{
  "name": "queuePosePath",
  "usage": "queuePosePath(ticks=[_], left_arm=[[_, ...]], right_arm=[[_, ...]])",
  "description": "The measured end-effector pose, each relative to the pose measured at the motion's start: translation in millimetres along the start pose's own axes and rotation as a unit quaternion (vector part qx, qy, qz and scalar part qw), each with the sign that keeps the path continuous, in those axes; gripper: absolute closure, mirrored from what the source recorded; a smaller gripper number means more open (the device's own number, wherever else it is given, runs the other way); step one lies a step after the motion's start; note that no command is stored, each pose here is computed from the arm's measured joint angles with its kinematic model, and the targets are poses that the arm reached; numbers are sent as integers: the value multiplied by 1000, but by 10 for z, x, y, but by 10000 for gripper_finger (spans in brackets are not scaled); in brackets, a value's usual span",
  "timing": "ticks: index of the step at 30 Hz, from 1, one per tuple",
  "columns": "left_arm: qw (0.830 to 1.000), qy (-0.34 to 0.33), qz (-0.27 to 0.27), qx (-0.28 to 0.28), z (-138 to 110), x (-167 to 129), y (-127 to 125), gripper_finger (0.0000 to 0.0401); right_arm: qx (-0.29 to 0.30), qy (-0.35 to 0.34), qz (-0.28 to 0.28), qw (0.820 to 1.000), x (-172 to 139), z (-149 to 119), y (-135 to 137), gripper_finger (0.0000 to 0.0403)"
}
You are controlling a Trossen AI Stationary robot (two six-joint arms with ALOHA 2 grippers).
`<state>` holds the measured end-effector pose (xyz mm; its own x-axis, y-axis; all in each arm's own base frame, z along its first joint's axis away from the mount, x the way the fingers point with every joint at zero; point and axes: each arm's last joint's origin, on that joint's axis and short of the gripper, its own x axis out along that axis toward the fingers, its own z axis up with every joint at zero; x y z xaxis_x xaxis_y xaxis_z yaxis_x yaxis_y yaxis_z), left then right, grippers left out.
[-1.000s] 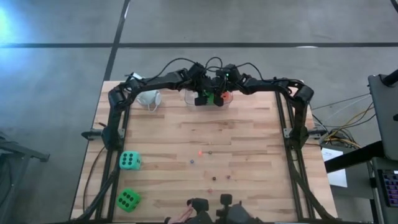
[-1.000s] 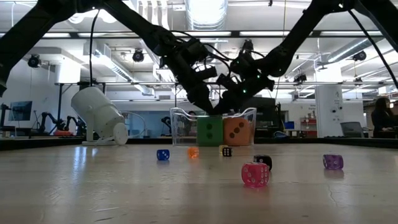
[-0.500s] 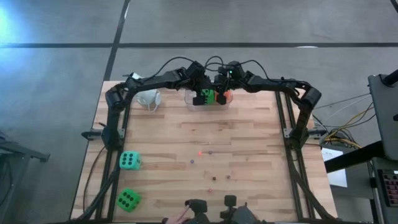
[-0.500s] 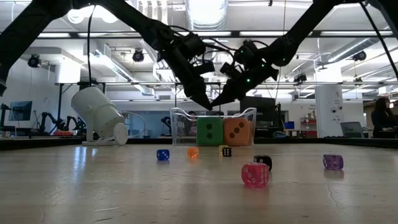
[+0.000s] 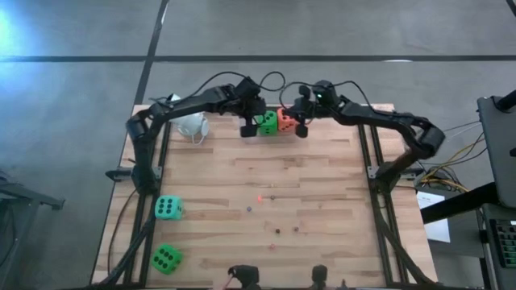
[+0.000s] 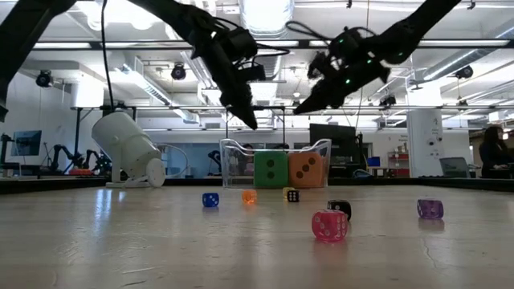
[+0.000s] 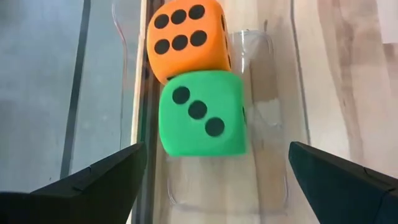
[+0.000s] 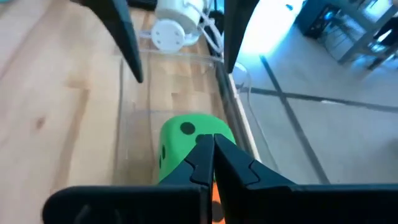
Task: Pick & Place Dice
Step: Put the big blue dice into the transparent bin
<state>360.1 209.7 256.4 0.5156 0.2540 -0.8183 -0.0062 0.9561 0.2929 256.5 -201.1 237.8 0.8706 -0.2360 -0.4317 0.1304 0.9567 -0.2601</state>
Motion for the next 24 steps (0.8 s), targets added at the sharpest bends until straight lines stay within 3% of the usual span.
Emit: queuePosePath(ticks=[4, 11, 24], left_arm=[[1000, 14, -11, 11, 37, -88, -118, 6], [995, 89, 15, 47, 131, -294, -486, 6], [993, 115, -9, -14, 255, -873, -1169, 6]], right_arm=[[1, -7, -2, 1000, -262, -16, 140, 394], [-10, -36, -10, 999, -667, -85, 390, 394], [-41, -80, 10, 996, -943, -111, 724, 394]])
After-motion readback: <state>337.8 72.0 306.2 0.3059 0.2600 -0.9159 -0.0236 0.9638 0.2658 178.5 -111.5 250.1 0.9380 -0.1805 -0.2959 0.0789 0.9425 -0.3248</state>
